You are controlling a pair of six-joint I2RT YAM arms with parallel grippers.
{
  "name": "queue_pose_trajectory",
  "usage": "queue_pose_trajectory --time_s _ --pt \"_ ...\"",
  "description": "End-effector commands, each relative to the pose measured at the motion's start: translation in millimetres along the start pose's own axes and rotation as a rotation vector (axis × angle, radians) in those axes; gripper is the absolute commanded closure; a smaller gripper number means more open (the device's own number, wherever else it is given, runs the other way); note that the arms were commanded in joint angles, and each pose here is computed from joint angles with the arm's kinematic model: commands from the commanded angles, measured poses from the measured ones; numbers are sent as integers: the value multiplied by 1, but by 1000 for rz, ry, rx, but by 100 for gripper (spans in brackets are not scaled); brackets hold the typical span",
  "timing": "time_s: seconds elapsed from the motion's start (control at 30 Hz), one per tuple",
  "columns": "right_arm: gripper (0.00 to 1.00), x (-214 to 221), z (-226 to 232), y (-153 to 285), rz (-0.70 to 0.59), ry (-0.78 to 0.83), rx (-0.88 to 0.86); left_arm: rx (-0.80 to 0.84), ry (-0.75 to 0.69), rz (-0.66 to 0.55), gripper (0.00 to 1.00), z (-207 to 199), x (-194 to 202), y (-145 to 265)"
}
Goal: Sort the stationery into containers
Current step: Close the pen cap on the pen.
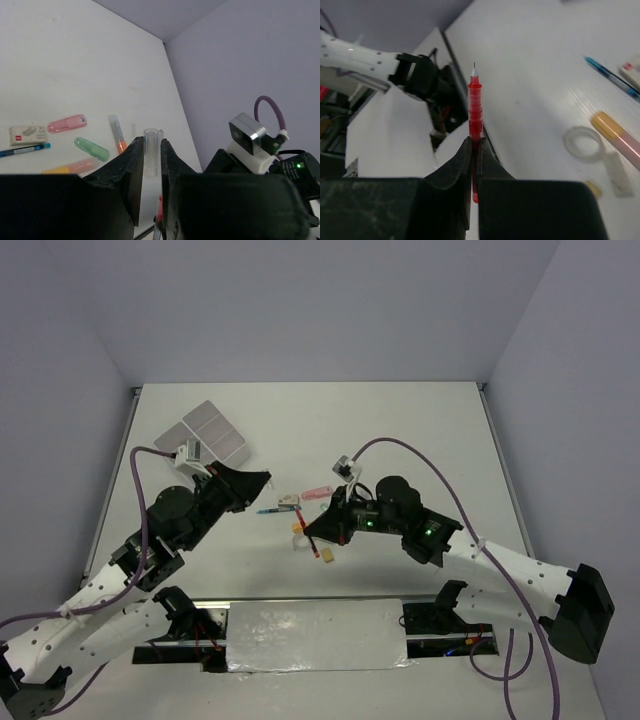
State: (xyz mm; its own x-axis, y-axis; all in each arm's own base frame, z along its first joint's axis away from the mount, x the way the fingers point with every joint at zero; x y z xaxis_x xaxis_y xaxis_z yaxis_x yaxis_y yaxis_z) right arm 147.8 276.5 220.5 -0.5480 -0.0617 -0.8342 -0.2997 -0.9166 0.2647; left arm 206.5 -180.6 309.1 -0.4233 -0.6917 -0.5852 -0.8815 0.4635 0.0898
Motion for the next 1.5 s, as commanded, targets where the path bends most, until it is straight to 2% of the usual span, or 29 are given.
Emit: queue_pose_trajectory --time_s 0.0,0.2,0.8,1.47 --pt "100 -46 52 -9 -193 36 -219 149 143 -17 100 -21 1 1" --pt "100 -56 74 -25 -204 40 -234 187 177 -28 100 -24 -1 8" --pt "100 -59 63 -33 -190 31 -133 220 121 -51 100 -28 -8 18" --pt "100 -58 61 -40 -164 34 -122 213 114 -51 100 -28 -8 16"
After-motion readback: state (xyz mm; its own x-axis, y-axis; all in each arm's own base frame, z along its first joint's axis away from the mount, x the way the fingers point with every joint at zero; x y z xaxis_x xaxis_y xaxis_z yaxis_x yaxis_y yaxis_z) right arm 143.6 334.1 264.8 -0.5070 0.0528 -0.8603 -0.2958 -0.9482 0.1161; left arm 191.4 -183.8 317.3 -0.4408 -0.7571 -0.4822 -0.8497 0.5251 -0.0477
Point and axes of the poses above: each gripper's point midway between its finger pads, its own y axis back along the fingers, its own z axis along the line the jaws close on, x = y × z, the point moved 3 cm from there along y, back along the fingers, and after that the axes turned 5 degrees about y, right-handed, at the moved point
